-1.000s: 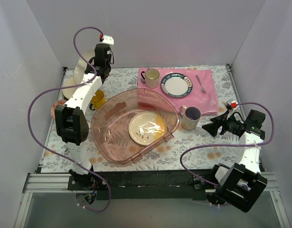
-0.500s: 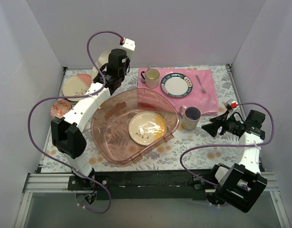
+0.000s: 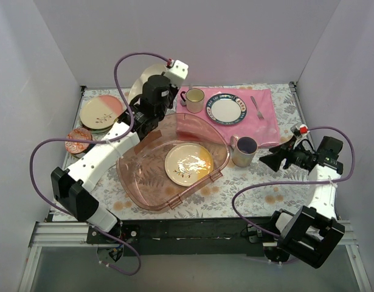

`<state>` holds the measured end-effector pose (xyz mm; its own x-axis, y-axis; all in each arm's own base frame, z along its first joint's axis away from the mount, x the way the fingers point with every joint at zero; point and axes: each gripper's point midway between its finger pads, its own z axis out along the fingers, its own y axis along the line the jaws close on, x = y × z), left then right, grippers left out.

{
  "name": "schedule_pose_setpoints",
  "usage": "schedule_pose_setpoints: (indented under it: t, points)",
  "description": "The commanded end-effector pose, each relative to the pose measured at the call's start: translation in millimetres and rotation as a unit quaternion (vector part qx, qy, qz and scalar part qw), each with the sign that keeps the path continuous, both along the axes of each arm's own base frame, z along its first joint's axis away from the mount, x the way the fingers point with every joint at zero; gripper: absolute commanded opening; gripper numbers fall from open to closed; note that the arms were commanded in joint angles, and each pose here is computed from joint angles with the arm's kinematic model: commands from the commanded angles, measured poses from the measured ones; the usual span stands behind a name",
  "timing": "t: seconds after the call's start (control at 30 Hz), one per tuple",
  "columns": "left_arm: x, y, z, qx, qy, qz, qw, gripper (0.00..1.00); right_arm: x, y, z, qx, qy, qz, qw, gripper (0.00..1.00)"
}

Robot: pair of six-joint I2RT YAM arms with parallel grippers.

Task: Place the mixed dishes into the plastic bin
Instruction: Pick up the plate at the center of the board.

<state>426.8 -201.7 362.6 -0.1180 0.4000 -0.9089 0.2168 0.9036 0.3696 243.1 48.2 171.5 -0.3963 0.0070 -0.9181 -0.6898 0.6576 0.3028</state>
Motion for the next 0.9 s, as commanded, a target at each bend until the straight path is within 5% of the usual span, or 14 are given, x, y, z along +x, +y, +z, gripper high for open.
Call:
schedule_pose_setpoints:
  t: [0.0,0.43,0.87]
  points:
    - [-42.5,-6.5,90.3,-0.033,-0.121,-0.03,0.992,0.0,8.9,2.1,44.7,0.023,-0.018,0.023,0.999,0.81]
    - [-122.5,-81.8,64.4,-0.043,-0.1,-0.167,0.98,0.0,39.1,57.5,115.6,0.064,0.08,0.088,0.991,0.77]
    - [-158.7,-142.9,26.8,-0.025,-0.075,-0.233,0.969,0.0,81.2,127.6,144.6,0.108,0.233,0.022,0.966,0.82]
